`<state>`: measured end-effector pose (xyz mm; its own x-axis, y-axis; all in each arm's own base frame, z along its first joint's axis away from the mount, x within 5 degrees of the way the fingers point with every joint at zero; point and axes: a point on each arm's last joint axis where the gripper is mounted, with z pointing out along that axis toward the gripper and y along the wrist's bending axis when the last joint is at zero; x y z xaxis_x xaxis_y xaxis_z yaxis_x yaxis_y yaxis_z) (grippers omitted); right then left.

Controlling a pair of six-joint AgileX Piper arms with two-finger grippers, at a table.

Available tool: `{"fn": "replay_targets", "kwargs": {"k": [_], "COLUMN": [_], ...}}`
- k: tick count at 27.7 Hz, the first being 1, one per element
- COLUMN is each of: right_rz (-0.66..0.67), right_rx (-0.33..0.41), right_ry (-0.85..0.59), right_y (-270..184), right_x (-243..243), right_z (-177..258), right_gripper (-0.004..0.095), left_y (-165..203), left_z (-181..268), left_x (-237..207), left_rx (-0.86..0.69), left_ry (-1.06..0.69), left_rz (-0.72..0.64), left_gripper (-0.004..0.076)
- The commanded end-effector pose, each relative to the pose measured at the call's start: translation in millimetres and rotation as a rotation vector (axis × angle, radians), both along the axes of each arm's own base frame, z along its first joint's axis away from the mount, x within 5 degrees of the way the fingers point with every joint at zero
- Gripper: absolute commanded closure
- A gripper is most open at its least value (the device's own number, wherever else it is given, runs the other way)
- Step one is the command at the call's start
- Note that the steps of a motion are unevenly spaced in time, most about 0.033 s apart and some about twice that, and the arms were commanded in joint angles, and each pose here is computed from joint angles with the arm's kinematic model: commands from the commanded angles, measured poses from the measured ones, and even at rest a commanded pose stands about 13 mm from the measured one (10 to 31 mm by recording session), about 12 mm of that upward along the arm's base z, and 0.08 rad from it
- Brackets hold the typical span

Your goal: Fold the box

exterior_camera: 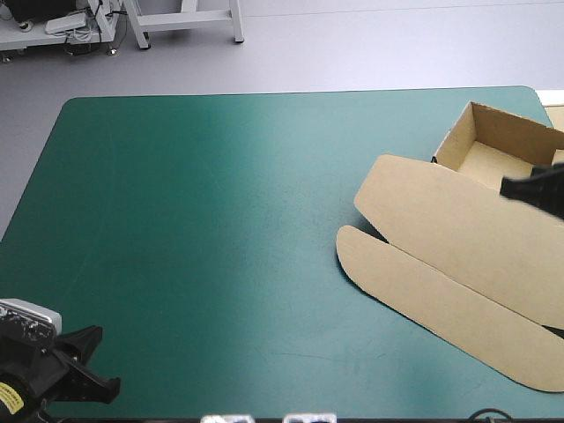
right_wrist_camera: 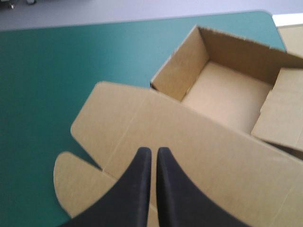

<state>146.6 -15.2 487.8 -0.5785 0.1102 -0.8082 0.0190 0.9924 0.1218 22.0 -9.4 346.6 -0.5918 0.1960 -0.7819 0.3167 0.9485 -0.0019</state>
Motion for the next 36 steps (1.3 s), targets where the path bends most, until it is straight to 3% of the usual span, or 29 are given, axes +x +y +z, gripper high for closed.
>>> {"fn": "replay_targets", "kwargs": {"k": [1,6,11,20,36], "right_rz": [0.059,0.064,0.079,0.080,0.083], "right_rx": [-0.015,-0.001,-0.014,-0.035,-0.032], "right_ry": [0.027,0.100,0.114,0.018,0.016], "right_y": [12.7,21.9,26.0,31.5,32.8], "right_x": [-28.0,-66.2,-83.7,-104.8,-108.3], "right_z": [-34.4,-112.2,-154.4,-174.3,-178.8], "right_gripper": [0.0883,0.0885,0.0885,0.0885,0.0885], "left_y": [-5.2,-9.2,-8.6,-10.7,-11.4], "left_z": [-17.0,-55.3,-65.9,-67.6,-67.5], "left_x": [0.4,-10.9,-12.9,-14.1,-14.4], "left_rx": [-0.060,-0.080,-0.078,-0.101,-0.114], "left_ry": [-0.015,0.026,0.034,0.048,0.052], "left_rz": [-0.028,-0.103,-0.103,-0.114,-0.115], "left_gripper": [0.0733,0.0733,0.0733,0.0733,0.0733]}}
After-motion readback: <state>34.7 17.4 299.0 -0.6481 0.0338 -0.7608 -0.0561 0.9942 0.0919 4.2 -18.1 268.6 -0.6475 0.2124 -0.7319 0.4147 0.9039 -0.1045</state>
